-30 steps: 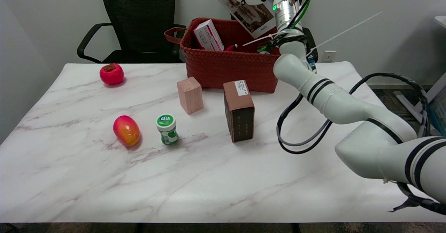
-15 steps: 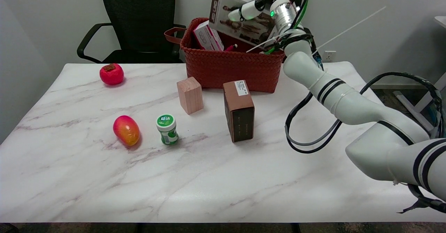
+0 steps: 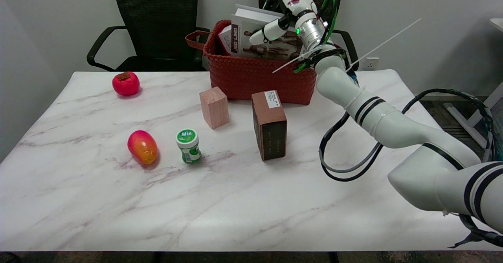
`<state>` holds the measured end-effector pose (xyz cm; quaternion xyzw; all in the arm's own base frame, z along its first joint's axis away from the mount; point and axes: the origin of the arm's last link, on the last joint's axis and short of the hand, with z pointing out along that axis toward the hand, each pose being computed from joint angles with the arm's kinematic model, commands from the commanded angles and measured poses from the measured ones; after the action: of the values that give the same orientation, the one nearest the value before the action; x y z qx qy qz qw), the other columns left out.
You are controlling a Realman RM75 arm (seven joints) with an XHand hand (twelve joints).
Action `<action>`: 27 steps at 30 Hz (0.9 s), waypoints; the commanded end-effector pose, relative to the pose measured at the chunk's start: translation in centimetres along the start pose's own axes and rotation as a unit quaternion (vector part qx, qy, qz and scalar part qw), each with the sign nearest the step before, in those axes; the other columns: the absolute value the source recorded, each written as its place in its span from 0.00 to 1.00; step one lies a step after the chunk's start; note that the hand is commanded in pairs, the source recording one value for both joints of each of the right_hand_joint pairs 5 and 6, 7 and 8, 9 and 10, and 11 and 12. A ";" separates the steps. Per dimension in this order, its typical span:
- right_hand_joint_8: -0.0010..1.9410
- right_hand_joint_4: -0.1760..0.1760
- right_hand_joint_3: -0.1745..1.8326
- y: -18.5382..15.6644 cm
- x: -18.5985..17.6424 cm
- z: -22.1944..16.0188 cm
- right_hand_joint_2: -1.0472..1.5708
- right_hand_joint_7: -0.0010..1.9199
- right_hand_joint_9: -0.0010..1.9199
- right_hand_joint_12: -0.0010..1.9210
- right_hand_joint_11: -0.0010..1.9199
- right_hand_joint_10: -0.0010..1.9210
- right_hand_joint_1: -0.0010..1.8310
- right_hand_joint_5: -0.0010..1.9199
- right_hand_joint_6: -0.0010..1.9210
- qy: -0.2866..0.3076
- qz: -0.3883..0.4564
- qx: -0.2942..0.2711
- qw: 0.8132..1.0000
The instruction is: Place the white book into the brown storage basket.
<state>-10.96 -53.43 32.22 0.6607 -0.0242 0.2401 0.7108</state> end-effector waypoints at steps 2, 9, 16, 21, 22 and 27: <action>0.73 0.50 0.06 0.1 -3.9 -0.9 0.58 0.74 0.62 0.35 0.35 0.62 0.58 0.42 0.42 -0.052 0.006 -0.016 0.999; 0.73 0.50 0.06 0.4 -4.8 -1.0 0.59 0.74 0.62 0.35 0.35 0.62 0.56 0.43 0.43 -0.059 0.017 -0.028 0.998; 0.68 0.50 0.08 0.6 -4.0 -0.8 0.55 0.68 0.51 0.38 0.38 0.51 0.51 0.39 0.39 -0.039 0.041 -0.036 0.998; 0.44 0.50 0.12 1.0 -3.6 -0.7 0.43 0.45 0.36 0.32 0.32 0.36 0.49 0.18 0.18 -0.033 0.080 -0.047 0.995; 0.38 0.50 0.08 1.1 -3.6 -0.7 0.42 0.39 0.32 0.27 0.27 0.32 0.48 0.09 0.09 -0.034 0.093 -0.052 0.994; 0.23 0.50 0.00 1.1 -3.6 -0.9 0.39 0.23 0.18 0.08 0.08 0.18 0.45 0.00 0.00 -0.033 0.120 -0.057 0.991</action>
<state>-14.44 -53.84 31.42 0.6444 -0.0850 0.2440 0.7197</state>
